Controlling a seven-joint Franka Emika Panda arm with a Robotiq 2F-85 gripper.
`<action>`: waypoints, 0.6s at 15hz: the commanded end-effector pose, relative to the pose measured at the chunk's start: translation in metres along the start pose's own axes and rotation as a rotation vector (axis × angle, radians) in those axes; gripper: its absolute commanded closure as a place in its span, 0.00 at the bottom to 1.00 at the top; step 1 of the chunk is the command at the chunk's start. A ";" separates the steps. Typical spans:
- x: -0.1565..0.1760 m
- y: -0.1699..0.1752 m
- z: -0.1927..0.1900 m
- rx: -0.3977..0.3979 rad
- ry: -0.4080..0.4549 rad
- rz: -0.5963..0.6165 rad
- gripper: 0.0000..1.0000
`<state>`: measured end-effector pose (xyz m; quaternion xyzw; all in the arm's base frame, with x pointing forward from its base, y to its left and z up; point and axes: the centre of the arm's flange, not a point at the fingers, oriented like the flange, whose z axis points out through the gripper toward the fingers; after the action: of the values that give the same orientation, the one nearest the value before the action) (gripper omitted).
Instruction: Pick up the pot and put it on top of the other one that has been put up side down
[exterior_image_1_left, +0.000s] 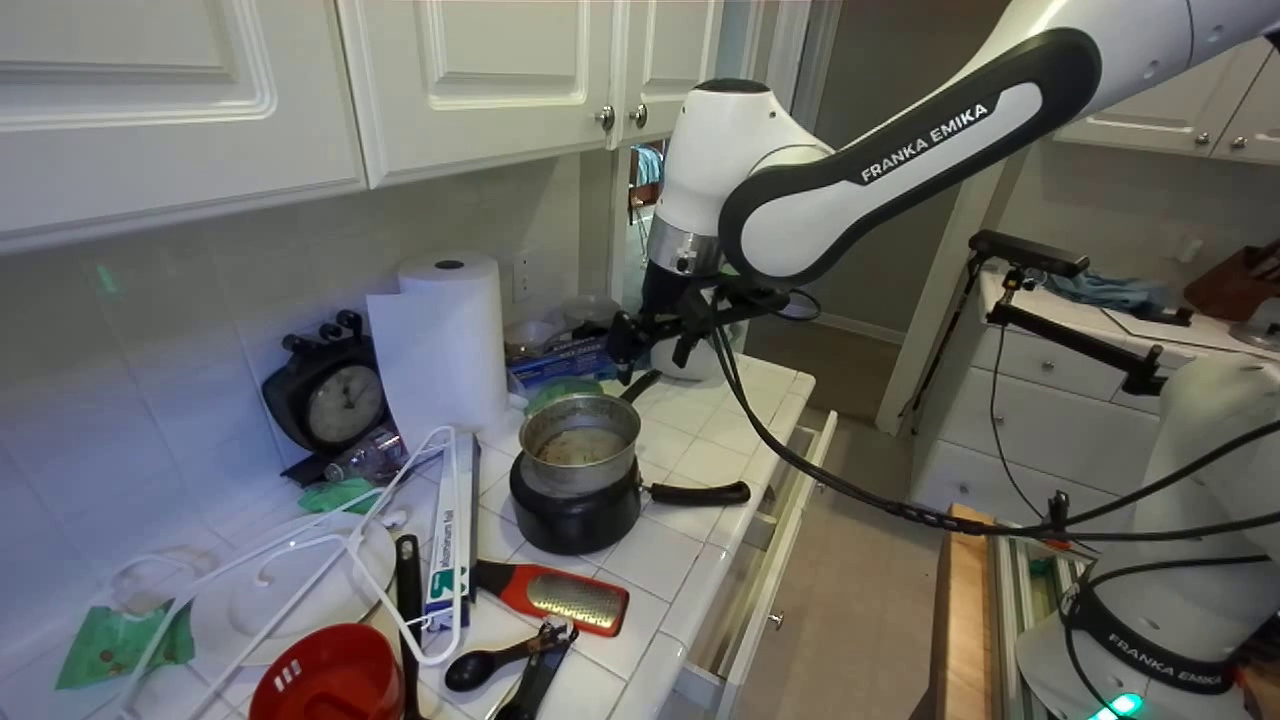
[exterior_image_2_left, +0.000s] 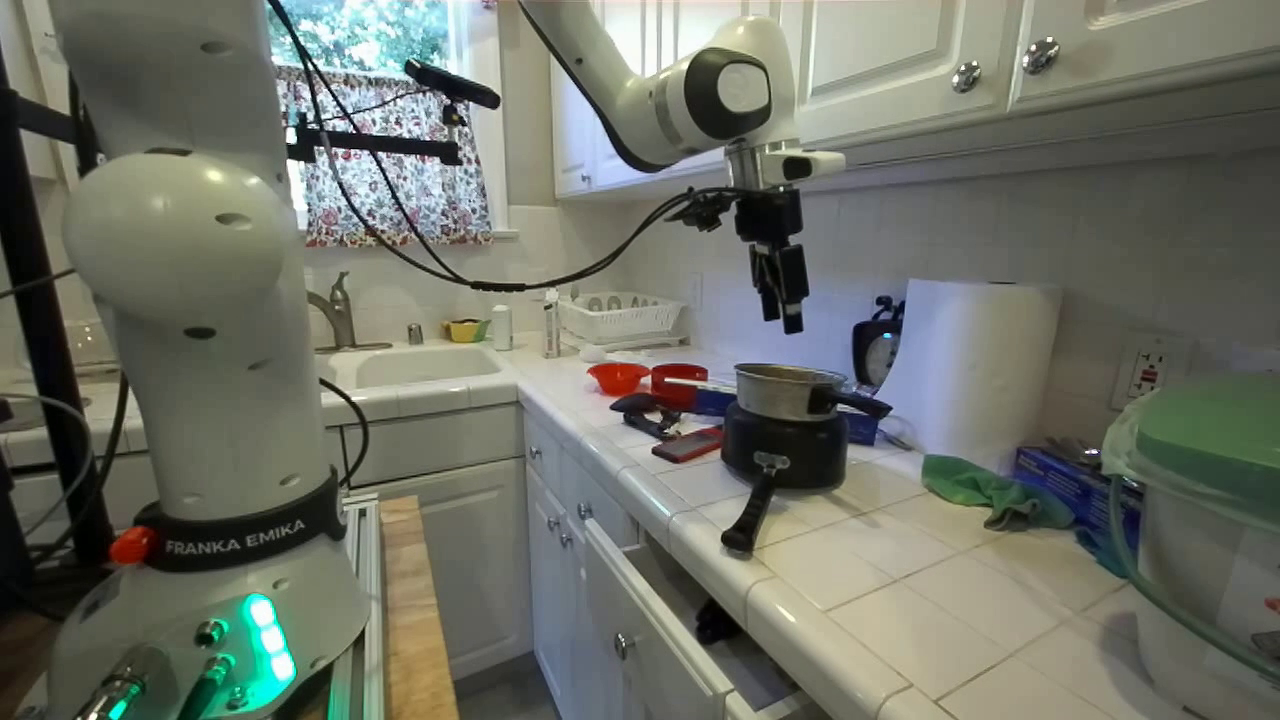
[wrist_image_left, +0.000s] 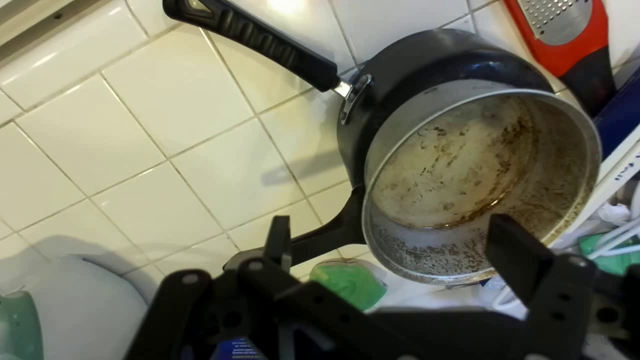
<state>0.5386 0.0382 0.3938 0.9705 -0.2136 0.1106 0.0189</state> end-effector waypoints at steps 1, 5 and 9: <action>-0.021 0.013 -0.015 0.034 0.046 -0.034 0.00; -0.013 0.006 -0.013 0.029 0.041 -0.022 0.00; -0.016 0.008 -0.016 0.031 0.045 -0.022 0.00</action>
<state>0.5177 0.0390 0.4052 0.9702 -0.2005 0.1355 0.0099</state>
